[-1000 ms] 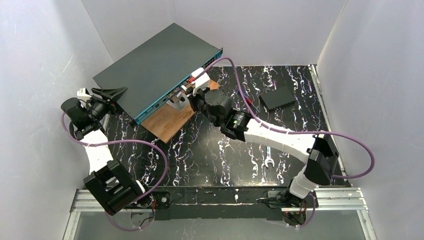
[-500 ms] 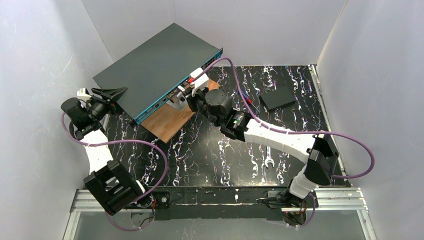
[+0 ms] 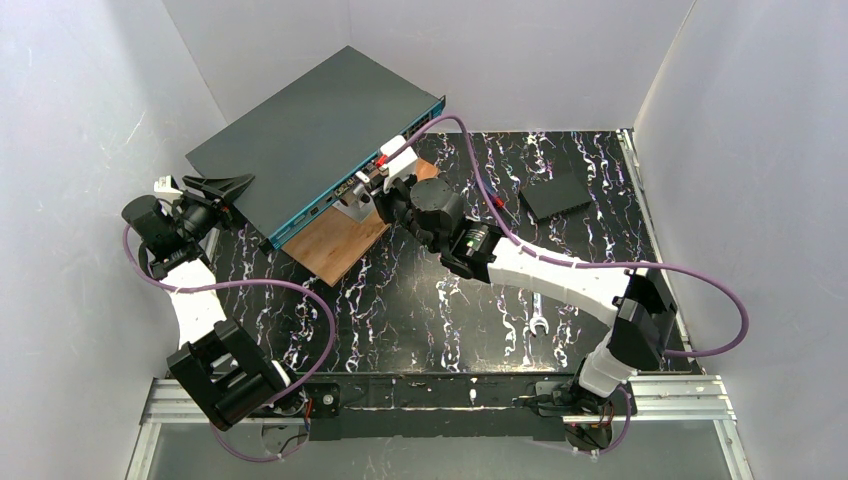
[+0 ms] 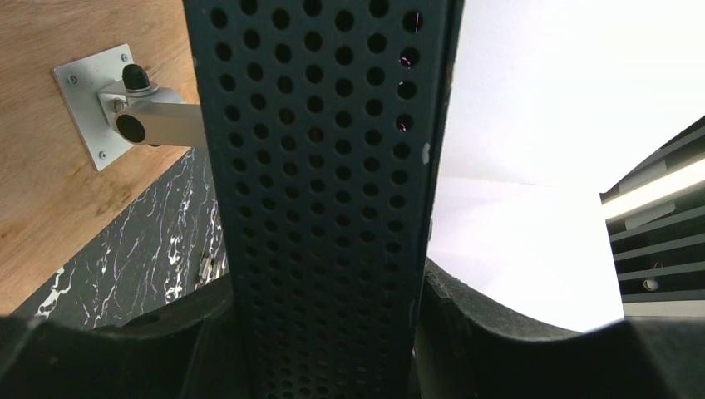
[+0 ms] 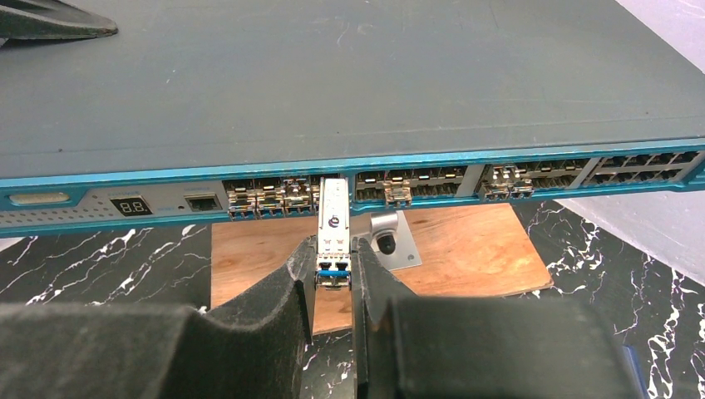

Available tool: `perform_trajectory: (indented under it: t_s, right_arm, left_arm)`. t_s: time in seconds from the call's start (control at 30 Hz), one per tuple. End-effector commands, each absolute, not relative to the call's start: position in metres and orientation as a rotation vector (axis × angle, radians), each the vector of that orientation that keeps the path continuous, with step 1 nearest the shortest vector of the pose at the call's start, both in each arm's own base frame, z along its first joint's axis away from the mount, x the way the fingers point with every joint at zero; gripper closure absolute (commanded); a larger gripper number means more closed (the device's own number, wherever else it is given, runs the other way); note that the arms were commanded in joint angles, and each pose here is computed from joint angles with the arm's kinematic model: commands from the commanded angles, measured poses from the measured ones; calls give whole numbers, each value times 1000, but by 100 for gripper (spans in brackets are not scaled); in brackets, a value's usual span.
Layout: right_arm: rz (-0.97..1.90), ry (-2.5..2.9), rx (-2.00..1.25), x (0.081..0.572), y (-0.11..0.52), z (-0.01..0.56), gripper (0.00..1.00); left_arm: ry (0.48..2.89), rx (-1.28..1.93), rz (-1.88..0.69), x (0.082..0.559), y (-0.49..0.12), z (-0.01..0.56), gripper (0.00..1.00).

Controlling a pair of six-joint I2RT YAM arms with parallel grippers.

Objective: Insert the plug into the switch port
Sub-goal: Insert the connector into the switch port.

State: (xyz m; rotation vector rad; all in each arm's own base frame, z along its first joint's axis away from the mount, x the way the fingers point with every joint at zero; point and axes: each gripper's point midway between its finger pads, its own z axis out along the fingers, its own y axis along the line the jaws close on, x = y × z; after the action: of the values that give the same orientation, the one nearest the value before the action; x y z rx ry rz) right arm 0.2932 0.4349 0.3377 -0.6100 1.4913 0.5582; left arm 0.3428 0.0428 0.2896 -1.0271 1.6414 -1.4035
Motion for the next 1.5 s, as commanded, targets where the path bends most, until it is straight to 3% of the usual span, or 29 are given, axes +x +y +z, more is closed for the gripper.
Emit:
perform_trajectory:
  t_s: [0.0,1.47]
  right_arm:
    - [598,1428,-573,294,441,359,99]
    - [568,1418,-579,295,443,355,99]
  left_arm:
    - [1694,-987,-1426,335,32,280,100]
    - [1694,-989,-1428,335,31,280,100]
